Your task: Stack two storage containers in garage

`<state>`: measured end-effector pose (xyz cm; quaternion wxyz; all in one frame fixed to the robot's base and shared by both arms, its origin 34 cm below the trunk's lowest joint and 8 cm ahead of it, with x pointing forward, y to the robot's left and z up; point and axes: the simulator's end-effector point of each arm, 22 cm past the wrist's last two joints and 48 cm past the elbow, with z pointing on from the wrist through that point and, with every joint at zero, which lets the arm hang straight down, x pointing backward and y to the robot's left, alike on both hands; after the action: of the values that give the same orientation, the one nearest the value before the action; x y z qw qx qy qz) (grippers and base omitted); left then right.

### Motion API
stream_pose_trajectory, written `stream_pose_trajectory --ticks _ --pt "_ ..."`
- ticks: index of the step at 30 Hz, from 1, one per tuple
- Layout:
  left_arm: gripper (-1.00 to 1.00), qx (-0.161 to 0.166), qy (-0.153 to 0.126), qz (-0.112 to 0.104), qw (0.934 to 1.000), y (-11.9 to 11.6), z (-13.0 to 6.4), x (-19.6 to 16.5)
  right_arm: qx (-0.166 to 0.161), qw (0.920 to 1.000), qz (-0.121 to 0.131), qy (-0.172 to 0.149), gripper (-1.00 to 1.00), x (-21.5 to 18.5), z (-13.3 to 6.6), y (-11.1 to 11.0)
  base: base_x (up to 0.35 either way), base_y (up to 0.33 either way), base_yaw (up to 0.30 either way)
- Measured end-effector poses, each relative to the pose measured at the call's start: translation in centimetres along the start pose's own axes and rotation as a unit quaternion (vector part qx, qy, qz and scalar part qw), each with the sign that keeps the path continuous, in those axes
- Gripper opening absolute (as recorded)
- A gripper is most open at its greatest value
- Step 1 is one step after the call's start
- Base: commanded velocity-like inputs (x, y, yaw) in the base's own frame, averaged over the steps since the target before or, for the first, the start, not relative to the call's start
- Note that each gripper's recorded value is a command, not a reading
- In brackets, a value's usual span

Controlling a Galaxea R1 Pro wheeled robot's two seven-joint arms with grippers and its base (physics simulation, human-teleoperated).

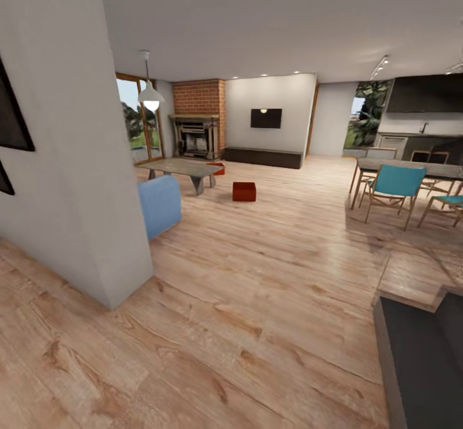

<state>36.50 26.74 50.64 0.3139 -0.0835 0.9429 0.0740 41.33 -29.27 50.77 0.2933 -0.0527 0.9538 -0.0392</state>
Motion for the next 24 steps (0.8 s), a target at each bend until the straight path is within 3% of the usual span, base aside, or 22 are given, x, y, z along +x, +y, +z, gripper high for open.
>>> stream_pose_trajectory --ticks 24 --pt "1.00 0.000 0.000 0.000 1.0000 0.00 0.00 -0.01 -0.001 1.0000 0.000 0.000 1.00 -0.01 0.00 0.10 0.327 0.000 -0.008"
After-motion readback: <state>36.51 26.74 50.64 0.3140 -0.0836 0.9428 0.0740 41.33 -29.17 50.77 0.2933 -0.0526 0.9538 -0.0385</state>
